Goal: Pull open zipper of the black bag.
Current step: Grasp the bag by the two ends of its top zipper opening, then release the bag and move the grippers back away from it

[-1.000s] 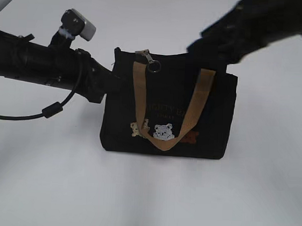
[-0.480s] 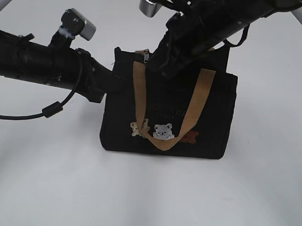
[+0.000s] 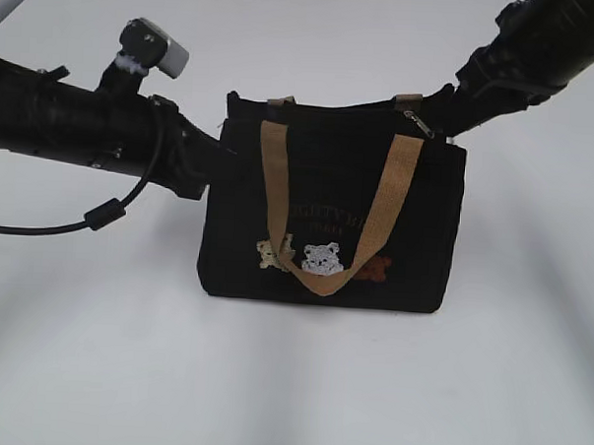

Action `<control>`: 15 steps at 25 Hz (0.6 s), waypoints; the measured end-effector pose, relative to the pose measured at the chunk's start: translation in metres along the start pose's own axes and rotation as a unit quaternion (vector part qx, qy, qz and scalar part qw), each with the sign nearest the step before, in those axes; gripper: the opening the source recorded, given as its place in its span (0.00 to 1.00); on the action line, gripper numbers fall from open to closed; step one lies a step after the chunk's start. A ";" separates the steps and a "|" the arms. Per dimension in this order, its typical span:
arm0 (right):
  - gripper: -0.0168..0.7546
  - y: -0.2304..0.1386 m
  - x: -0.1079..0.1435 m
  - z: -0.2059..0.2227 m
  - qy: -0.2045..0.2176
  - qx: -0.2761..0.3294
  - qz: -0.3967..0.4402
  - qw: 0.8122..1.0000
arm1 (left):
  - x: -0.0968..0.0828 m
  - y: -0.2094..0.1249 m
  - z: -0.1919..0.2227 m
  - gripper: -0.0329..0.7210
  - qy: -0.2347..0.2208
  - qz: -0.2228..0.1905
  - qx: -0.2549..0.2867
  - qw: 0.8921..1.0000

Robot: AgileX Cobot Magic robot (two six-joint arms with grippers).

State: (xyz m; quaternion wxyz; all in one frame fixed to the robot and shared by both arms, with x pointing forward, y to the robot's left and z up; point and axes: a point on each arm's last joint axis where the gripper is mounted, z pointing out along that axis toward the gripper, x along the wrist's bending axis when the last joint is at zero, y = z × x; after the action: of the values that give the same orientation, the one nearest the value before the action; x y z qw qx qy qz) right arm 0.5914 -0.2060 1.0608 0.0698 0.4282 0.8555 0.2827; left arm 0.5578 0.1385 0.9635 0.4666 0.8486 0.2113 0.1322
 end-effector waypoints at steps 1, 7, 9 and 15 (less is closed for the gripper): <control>0.12 -0.001 0.002 0.000 0.007 0.008 0.011 1.000 | 0.001 0.000 0.000 0.15 0.003 -0.009 0.002 1.000; 0.66 -0.016 0.019 -0.030 0.029 0.084 0.121 0.989 | -0.009 -0.001 -0.018 0.60 -0.009 -0.136 0.089 0.987; 0.68 -0.024 0.024 -0.053 0.000 0.085 0.137 0.987 | -0.017 -0.004 -0.034 0.62 0.001 -0.212 0.149 0.966; 0.68 -0.085 0.058 -0.105 -0.069 0.082 0.137 0.985 | -0.051 -0.003 -0.101 0.43 0.087 -0.288 0.155 0.941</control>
State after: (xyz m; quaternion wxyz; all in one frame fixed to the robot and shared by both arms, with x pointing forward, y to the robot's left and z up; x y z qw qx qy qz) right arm 0.4584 -0.2462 1.1084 0.0538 0.5643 0.8019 0.1888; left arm 0.4701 0.1901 1.0127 0.3277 0.7985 0.5040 0.0313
